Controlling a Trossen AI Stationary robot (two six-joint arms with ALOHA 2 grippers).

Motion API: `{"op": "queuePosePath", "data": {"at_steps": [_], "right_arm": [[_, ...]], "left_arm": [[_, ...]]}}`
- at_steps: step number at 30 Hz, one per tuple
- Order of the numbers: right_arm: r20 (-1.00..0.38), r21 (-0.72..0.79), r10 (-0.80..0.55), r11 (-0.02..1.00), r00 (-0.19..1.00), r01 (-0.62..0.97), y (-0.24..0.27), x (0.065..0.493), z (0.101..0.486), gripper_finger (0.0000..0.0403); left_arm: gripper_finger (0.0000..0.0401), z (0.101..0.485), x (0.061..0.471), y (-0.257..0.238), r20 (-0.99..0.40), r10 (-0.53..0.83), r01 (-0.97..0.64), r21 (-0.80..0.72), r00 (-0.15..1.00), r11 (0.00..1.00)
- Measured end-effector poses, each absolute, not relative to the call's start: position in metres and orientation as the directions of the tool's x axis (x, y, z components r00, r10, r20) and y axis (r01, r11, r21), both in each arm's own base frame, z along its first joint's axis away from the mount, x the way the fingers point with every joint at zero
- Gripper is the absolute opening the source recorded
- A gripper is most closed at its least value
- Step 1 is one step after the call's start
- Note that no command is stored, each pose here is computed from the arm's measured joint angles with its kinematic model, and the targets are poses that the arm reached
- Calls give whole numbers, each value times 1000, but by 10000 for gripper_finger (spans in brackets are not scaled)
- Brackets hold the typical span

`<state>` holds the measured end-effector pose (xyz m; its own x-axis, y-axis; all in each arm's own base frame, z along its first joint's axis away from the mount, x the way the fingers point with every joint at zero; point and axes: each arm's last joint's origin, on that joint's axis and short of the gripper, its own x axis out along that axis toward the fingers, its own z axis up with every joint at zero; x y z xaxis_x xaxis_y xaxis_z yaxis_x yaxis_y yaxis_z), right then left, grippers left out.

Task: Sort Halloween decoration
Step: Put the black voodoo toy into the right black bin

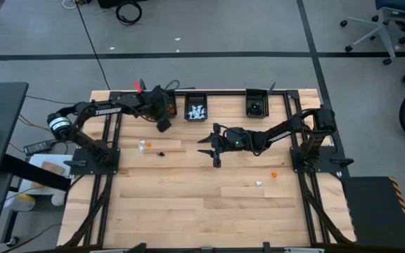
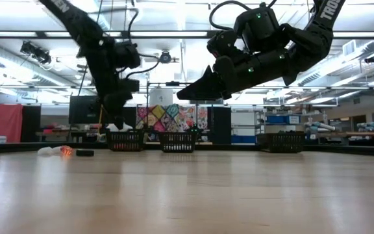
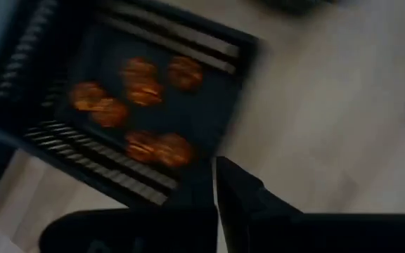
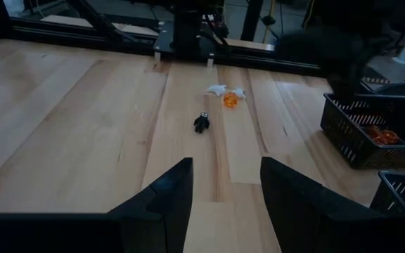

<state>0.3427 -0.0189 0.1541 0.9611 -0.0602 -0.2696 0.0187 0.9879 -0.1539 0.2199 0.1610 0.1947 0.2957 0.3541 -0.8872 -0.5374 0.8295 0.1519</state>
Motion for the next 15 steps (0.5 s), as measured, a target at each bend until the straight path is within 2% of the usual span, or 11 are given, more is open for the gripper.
{"op": "queuePosePath", "data": {"at_steps": [4, 8, 12, 15], "right_arm": [[-270, -156, -61, 988, 961, 19, -19, 343, 154, 171], [-271, -156, -62, 988, 961, 20, -19, 343, 154, 171], [-279, -156, -60, 988, 958, 17, -19, 342, 153, 171], [-287, -156, -59, 988, 956, 14, -18, 342, 152, 171]], "left_arm": [[0, 210, 229, 135, -931, 255, -386, 143, 259, 911], [0, 222, 239, 106, -930, 219, -270, 139, 294, 953], [4, 217, 241, 72, -963, 129, -128, 100, 236, 987], [26, 204, 239, 50, -975, 98, -63, 88, 197, 994]]}}
